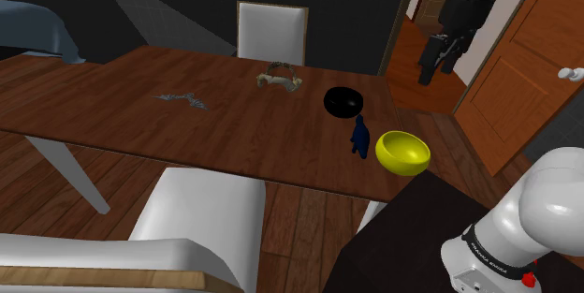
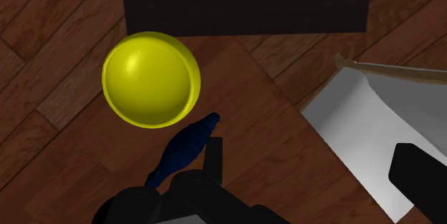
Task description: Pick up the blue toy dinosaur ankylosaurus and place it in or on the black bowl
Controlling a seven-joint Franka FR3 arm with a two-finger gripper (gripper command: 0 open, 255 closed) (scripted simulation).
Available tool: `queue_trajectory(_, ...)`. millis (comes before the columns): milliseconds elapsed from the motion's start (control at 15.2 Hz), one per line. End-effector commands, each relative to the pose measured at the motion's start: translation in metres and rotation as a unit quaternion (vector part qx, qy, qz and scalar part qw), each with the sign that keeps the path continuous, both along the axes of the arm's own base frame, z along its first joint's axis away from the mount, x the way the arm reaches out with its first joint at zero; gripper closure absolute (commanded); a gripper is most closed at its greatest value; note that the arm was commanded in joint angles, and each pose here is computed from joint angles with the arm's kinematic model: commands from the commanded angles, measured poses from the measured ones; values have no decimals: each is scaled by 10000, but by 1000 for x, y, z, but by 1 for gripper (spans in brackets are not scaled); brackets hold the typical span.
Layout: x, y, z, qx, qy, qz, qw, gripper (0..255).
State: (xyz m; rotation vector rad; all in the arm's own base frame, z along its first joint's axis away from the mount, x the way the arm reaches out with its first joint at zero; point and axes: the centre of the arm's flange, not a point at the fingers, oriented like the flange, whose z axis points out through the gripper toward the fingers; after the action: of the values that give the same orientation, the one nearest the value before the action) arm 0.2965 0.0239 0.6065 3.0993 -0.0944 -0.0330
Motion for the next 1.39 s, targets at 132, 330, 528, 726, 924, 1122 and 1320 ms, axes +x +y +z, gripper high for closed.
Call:
queue_trajectory(132,13,-4,-22,-10,-25,-238,9997,0)
queue_trajectory(330,33,-11,-55,-25,-62,-595,9982,0)
queue_trajectory(528,52,-20,-88,-41,-99,-951,9954,0)
queue_trajectory(726,71,-30,-121,-56,-136,-1306,9913,0)
queue_trajectory(924,89,-42,-154,-71,-173,-1659,9860,0)
queue_trajectory(1122,107,-55,-187,-86,-209,-2010,9793,0)
queue_trajectory(1320,124,-69,-219,-101,-245,-2359,9714,0)
